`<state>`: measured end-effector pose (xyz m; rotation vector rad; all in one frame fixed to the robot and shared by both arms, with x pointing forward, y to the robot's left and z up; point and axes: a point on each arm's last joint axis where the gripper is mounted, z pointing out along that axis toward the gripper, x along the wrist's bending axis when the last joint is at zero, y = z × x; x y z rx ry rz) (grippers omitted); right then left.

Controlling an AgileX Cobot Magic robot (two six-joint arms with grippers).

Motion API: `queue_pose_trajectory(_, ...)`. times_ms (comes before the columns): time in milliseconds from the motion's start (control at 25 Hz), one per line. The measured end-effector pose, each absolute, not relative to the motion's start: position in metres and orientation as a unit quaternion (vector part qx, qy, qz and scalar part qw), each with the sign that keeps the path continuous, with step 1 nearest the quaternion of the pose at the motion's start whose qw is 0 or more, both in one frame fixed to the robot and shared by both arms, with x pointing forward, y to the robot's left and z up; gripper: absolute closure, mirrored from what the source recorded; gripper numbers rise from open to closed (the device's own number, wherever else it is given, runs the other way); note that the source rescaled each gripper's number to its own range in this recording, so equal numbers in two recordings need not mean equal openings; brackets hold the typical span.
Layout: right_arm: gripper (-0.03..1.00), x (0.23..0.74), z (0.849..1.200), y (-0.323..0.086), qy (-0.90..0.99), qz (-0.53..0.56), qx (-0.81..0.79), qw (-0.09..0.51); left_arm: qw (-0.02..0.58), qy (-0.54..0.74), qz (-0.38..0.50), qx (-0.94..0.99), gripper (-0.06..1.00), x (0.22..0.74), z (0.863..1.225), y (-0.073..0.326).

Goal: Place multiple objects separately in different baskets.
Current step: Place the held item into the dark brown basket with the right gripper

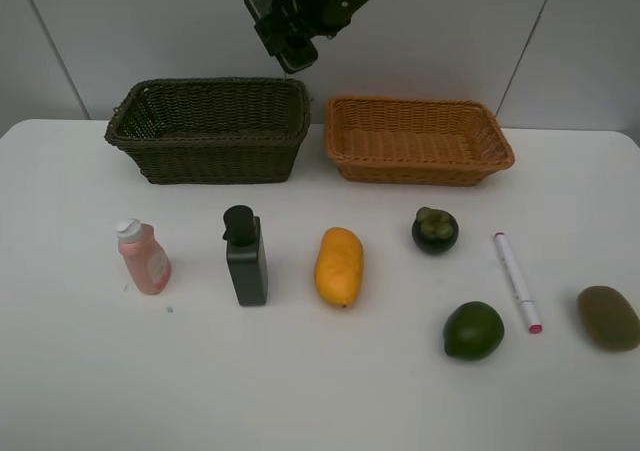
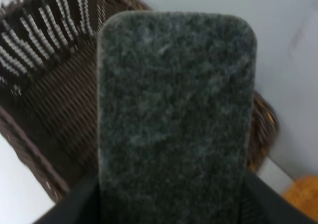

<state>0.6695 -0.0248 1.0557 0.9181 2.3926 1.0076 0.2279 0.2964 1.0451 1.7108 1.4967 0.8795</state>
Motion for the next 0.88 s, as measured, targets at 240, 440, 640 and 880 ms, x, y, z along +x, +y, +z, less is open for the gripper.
queue_pose_trajectory(240,0.44,0.683,1.038,0.009,0.846,0.389,0.317,0.178,0.345,0.576,0.339,0.659,-0.05,0.228,1.045,0.296)
queue_pose_trajectory(440,0.44,0.691,1.016,0.024,0.839,0.405,0.321,0.173,0.345,0.576,0.339,0.659,-0.05,0.228,1.045,0.296)
queue_pose_trajectory(640,0.44,0.699,0.992,0.03,0.829,0.415,0.329,0.179,0.345,0.576,0.339,0.659,-0.05,0.228,1.045,0.296)
queue_pose_trajectory(880,0.44,0.706,0.966,0.033,0.826,0.414,0.335,0.185,0.345,0.576,0.339,0.659,-0.05,0.228,1.045,0.296)
